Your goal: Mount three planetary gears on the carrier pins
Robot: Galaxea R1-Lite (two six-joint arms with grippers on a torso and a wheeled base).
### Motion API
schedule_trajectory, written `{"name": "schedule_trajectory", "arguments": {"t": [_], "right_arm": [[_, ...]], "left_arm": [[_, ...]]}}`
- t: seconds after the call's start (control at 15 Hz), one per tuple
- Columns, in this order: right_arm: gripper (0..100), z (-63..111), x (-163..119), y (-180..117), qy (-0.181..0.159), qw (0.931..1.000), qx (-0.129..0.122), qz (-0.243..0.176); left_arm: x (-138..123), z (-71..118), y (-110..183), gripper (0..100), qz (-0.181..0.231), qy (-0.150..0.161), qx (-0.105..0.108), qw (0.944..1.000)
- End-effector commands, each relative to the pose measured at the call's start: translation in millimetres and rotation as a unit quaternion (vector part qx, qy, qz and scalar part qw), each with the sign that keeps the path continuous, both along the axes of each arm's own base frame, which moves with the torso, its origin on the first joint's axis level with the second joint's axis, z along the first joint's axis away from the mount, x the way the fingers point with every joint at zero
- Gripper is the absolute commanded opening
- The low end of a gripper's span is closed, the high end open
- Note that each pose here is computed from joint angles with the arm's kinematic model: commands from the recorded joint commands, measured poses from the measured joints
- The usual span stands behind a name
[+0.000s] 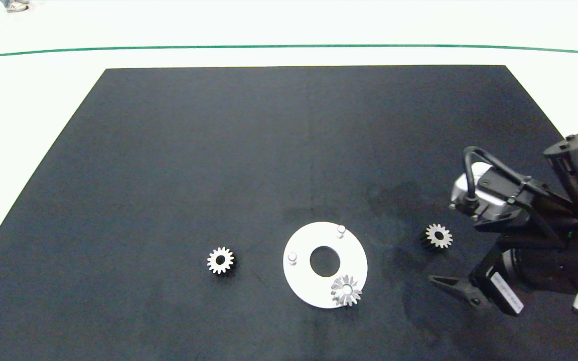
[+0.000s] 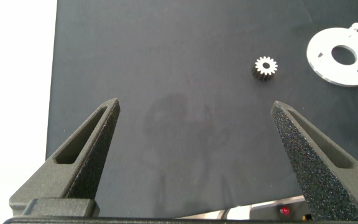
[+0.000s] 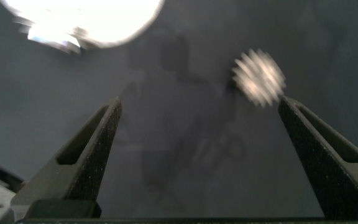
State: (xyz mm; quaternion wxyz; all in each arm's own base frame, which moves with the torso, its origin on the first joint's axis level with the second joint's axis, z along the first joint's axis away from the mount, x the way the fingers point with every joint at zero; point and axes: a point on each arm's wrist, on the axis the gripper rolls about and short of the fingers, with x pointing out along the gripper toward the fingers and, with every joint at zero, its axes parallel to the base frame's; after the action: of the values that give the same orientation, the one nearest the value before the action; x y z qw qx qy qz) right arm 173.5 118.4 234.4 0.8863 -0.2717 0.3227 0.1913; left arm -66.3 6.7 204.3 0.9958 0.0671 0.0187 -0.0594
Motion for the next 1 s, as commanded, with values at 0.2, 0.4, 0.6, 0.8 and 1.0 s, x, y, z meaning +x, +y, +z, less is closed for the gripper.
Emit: {"name": "schedule_trajectory", "arguments": {"t": [0.2, 0.4, 0.6, 0.8, 1.0], "right_arm": [[100, 0.6, -12, -51, -0.001, 0.9952, 0.040, -0.089], [100, -5.4, -1, -45, 0.016, 0.9956, 0.053, -0.076], [100, -18.0, 19, -35, 0.033, 0.9935, 0.078, -0.077], [100, -27.8, 33, -30, 0.031, 0.9937, 0.071, -0.080], [100, -33.9, 44, -32, 0.036, 0.9924, 0.069, -0.095]], "left_arm": [[-2, -1.2, 0, 100, -0.001, -0.004, 0.002, 1.0000], [-2, -1.2, 0, 100, -0.010, -0.004, 0.002, 0.9999], [-3, -1.3, 0, 100, -0.010, -0.005, 0.003, 0.9999], [-3, -1.1, 0, 100, -0.010, -0.006, 0.002, 0.9999], [-3, -1.4, 0, 100, -0.010, -0.005, 0.003, 0.9999]]}}
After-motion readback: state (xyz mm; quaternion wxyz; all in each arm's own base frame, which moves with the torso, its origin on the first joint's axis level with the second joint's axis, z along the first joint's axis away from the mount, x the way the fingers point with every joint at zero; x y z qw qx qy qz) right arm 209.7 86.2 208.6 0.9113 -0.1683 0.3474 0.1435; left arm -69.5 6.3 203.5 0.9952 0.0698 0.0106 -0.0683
